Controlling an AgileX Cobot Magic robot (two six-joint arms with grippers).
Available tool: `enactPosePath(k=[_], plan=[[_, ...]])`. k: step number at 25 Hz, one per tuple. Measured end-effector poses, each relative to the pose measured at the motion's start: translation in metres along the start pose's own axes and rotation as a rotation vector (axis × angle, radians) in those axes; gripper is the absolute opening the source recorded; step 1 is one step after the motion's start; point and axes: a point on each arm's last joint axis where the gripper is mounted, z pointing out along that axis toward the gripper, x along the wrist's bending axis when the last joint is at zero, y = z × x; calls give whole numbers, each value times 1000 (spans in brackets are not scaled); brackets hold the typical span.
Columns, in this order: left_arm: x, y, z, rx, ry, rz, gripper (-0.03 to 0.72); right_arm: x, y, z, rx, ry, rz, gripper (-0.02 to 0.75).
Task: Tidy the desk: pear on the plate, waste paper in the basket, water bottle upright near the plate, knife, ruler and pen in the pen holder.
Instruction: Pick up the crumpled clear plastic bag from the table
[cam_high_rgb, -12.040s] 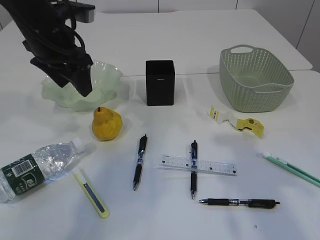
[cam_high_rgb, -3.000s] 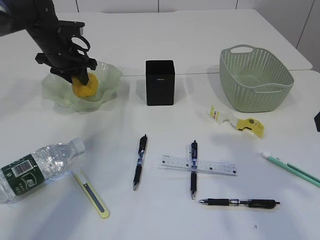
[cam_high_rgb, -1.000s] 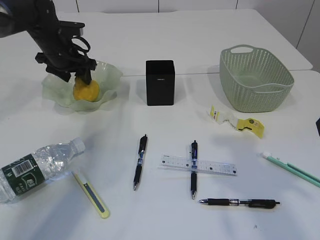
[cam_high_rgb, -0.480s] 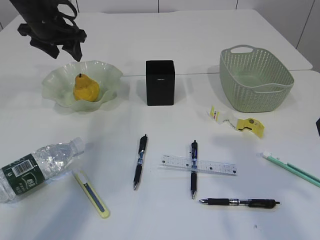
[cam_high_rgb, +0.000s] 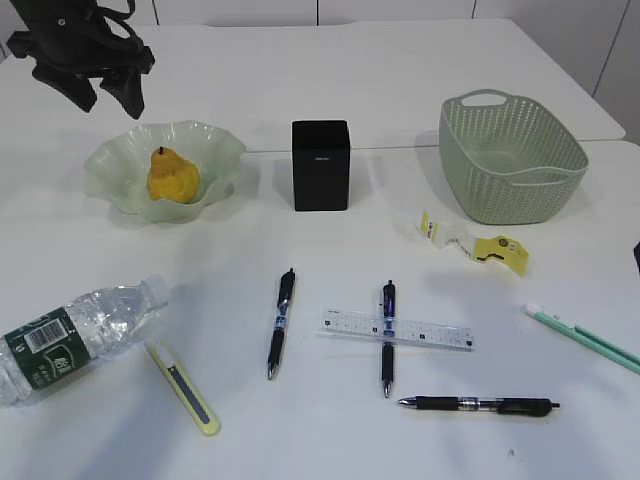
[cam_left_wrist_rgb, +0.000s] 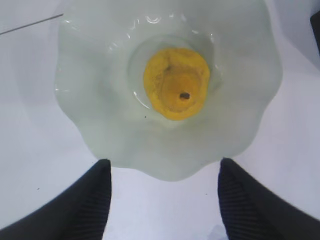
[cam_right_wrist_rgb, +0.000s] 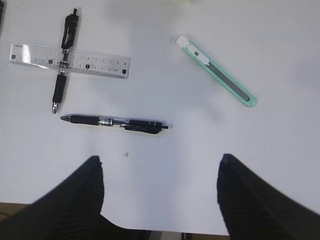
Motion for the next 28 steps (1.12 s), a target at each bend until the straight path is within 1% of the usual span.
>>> enactPosePath(k=[3, 6, 10, 14, 18, 21, 23, 27, 28], plan=[[0, 1, -8, -15, 2, 0, 467, 0, -1, 0, 8, 0, 0, 551], [4, 2, -26, -49, 36, 10, 467, 0, -1, 0, 8, 0, 0, 551], [8, 2, -61, -115, 81, 20, 466, 0, -1, 0, 8, 0, -2, 551], [9, 0, -96, -184, 90, 19, 466, 0, -1, 0, 8, 0, -2, 551], [10, -7, -111, -258, 100, 27, 466, 0, -1, 0, 9, 0, -2, 551], [10, -19, -109, -314, 98, 41, 466, 0, -1, 0, 13, -1, -2, 551], [8, -35, -99, -359, 91, 47, 466, 0, -2, 0, 19, -1, -2, 551], [10, -82, -89, -505, 66, 16, 466, 0, -3, 0, 36, -2, -2, 551], [10, -97, -82, -521, 59, 8, 466, 0, -3, 0, 36, -2, -2, 551]])
